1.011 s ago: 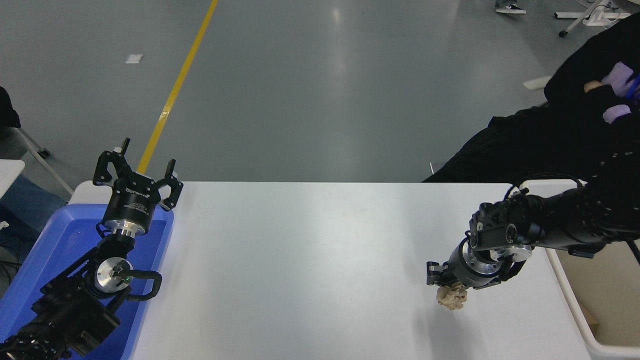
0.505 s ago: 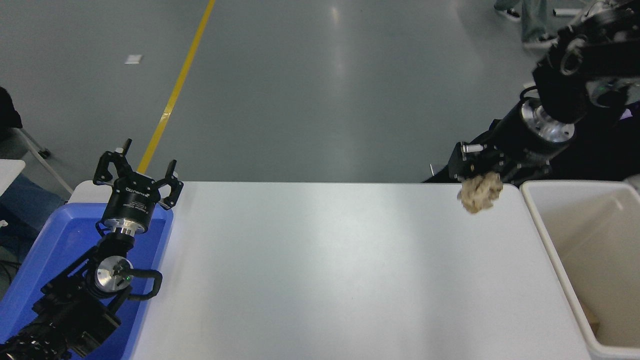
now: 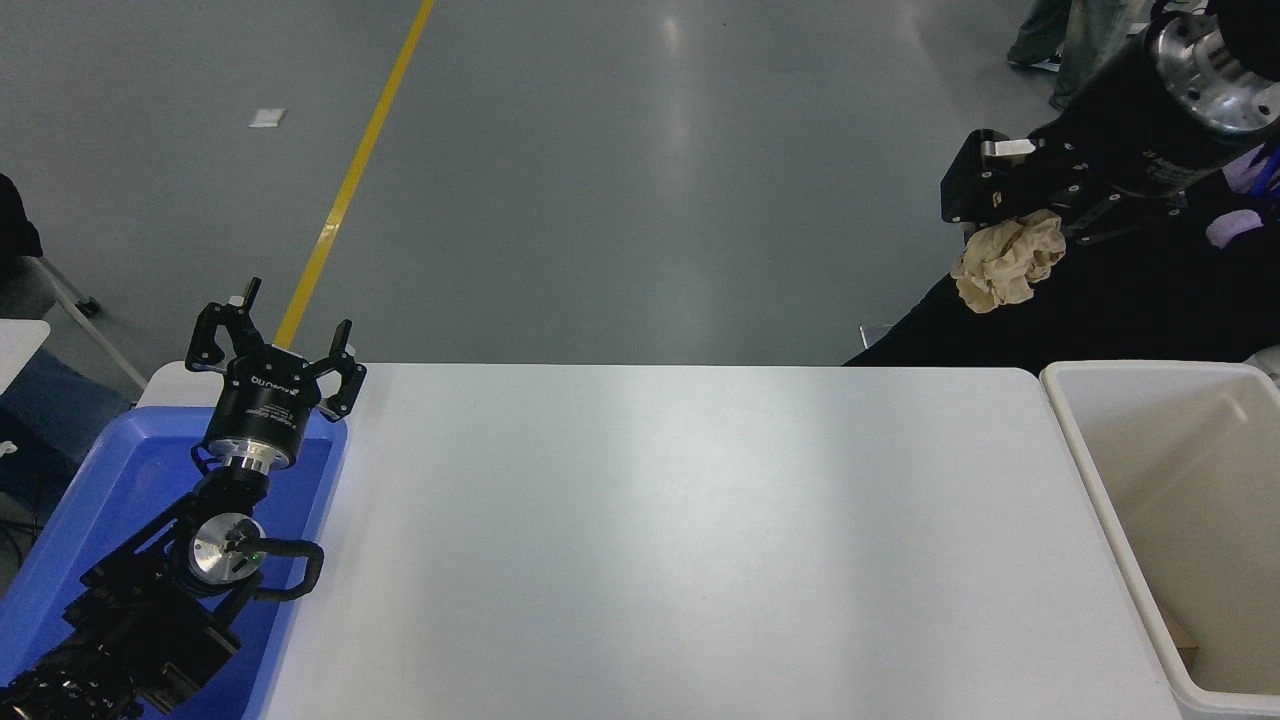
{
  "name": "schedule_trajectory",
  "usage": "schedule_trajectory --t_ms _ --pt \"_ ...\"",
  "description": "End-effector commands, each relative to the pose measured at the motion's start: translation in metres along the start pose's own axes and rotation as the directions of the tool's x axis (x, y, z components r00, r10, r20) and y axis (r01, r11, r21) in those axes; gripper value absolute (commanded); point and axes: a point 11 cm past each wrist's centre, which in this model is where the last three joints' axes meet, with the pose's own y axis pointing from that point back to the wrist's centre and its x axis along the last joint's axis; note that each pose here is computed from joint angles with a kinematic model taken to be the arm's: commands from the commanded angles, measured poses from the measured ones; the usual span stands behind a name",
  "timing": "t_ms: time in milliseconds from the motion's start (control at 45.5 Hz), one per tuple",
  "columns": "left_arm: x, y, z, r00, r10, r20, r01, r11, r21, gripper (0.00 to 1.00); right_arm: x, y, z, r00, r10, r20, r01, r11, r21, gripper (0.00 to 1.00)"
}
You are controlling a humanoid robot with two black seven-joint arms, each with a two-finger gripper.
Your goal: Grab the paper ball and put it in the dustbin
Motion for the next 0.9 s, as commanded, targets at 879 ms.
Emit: schedule_trajectory --t_ms 879 --pt "0.001 0.0 0.001 1.0 0.003 -0.003 -0.003 1.0 -0.009 0.98 -0.126 -0.236 0.331 0.857 0.475 0.199 -0.28 0.754 -0.594 0.0"
